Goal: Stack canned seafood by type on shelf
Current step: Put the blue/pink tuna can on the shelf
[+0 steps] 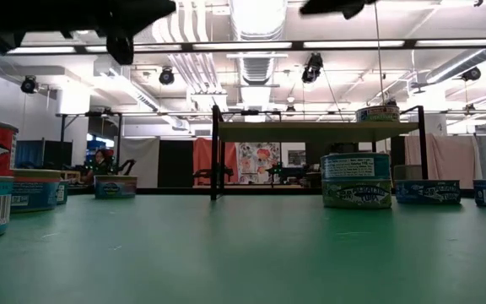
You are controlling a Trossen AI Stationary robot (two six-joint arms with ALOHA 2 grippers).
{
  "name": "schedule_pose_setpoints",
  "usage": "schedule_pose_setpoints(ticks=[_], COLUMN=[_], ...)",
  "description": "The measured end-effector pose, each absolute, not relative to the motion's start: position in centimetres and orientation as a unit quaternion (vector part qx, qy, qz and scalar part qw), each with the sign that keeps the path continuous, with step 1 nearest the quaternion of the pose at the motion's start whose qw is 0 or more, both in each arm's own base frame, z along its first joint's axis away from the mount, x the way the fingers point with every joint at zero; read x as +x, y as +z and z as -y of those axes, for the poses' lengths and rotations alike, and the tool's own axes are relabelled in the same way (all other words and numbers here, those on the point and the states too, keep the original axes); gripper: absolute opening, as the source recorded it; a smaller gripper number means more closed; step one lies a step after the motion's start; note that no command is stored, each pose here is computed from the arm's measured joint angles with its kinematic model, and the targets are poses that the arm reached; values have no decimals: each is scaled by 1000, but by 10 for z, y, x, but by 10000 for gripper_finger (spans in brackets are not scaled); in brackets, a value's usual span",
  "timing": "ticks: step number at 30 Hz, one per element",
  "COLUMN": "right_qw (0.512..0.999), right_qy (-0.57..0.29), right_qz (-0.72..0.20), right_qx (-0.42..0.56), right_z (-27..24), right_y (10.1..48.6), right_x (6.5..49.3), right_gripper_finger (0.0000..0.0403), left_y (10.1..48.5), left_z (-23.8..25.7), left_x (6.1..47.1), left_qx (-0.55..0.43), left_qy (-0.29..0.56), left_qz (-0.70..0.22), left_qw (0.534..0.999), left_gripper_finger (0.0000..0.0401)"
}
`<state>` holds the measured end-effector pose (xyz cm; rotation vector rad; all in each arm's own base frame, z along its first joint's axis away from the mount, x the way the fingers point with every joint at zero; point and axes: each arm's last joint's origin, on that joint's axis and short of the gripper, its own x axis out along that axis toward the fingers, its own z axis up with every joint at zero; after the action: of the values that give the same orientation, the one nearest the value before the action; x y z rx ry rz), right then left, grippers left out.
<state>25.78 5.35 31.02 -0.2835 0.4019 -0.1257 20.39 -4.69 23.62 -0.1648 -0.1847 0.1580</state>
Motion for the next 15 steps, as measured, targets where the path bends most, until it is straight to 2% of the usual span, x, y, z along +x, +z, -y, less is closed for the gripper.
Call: schedule_pose_setpoints(ticks=[2,5,8,15], right_qw=[977,984,988,995], right_qy=[-11,21,29,20], right_qz=[-176,-142,-106,-17], right_qx=[-120,-107,-105,-97], right_z=[-53,-58,-59,-57], right_y=[316,310,300,288], right_x=[250,242,237,231], right_gripper_finger=[9,9,9,9], left_y=[241,251,260,270], left_z=[53,61,65,73], left_x=[205,210,218,243], left_qx=[-85,-75,-53,-7], left_qy=[64,53,53,55], left_qz=[95,100,89,-1], left_qw=[990,991,993,998], left_gripper_finger=[0,0,0,0])
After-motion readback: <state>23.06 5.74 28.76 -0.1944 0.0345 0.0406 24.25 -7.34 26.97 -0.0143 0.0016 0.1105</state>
